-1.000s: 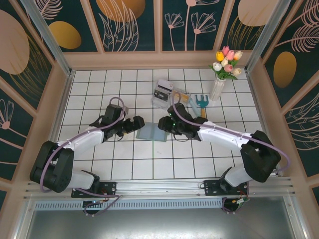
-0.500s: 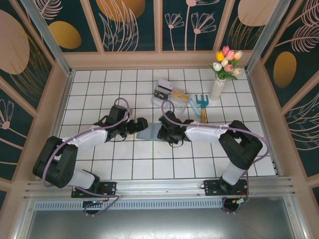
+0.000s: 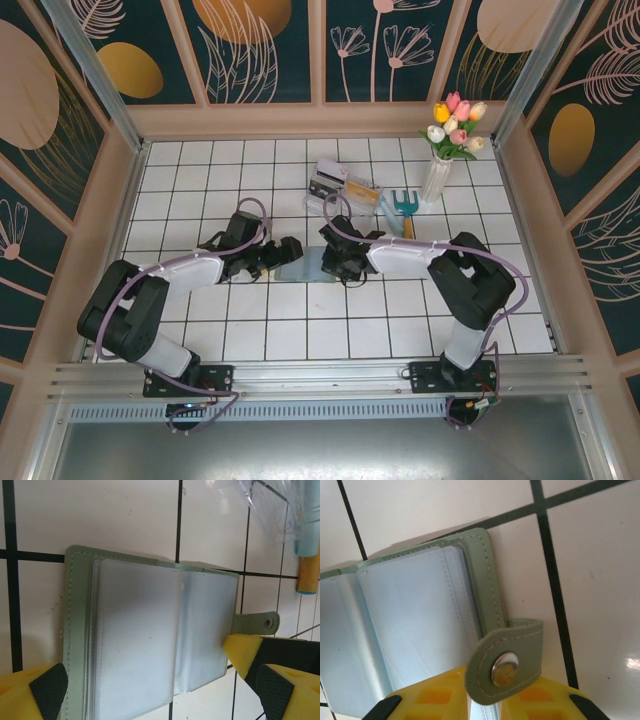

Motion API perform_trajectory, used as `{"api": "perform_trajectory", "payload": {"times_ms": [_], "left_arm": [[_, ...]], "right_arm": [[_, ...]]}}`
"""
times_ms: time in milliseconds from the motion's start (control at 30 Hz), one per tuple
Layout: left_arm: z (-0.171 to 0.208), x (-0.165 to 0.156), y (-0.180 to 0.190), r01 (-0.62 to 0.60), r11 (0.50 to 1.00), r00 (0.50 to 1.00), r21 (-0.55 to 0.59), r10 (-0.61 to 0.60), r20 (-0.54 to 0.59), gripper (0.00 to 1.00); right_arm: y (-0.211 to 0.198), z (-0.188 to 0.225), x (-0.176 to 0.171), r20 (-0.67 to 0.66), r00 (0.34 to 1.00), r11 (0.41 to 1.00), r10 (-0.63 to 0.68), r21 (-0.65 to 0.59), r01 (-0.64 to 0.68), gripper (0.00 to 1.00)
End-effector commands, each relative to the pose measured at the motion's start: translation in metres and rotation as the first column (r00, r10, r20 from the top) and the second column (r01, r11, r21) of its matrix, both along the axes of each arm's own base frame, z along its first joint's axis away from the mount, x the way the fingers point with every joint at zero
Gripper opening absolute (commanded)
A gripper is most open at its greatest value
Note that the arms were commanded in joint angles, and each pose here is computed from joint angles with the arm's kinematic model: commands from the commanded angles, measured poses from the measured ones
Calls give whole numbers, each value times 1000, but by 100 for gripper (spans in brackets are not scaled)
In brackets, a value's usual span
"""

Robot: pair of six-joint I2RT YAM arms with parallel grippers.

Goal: Take the credit cards out of the card holder

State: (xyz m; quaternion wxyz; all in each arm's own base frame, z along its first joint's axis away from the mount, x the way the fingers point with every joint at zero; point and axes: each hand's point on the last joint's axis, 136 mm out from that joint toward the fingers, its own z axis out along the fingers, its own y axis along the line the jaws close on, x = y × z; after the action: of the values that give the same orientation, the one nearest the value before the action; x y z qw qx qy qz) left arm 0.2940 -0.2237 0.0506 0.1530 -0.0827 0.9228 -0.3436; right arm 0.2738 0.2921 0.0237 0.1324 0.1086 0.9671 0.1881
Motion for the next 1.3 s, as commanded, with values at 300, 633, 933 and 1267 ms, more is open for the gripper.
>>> {"api": "perform_trajectory", "payload": {"times_ms": [300, 633, 933, 1267], "left_arm": [[-5, -6, -12, 42, 999, 999, -29, -43, -21, 99], [-8, -5, -8, 31, 999, 999, -8, -31, -16, 98], [-5, -5, -3, 20, 1000, 1000, 16, -20, -4, 98], [2, -3, 16, -48, 994, 999, 100, 46, 20, 92]], "right_arm": [[31, 19, 12, 64, 990, 986, 124, 103, -130, 16], [39, 19, 12, 63, 987, 979, 146, 134, -153, 18], [17, 19, 21, 80, 992, 995, 95, 17, -96, 21], [22, 46, 22, 166, 980, 990, 106, 76, -120, 18]]}}
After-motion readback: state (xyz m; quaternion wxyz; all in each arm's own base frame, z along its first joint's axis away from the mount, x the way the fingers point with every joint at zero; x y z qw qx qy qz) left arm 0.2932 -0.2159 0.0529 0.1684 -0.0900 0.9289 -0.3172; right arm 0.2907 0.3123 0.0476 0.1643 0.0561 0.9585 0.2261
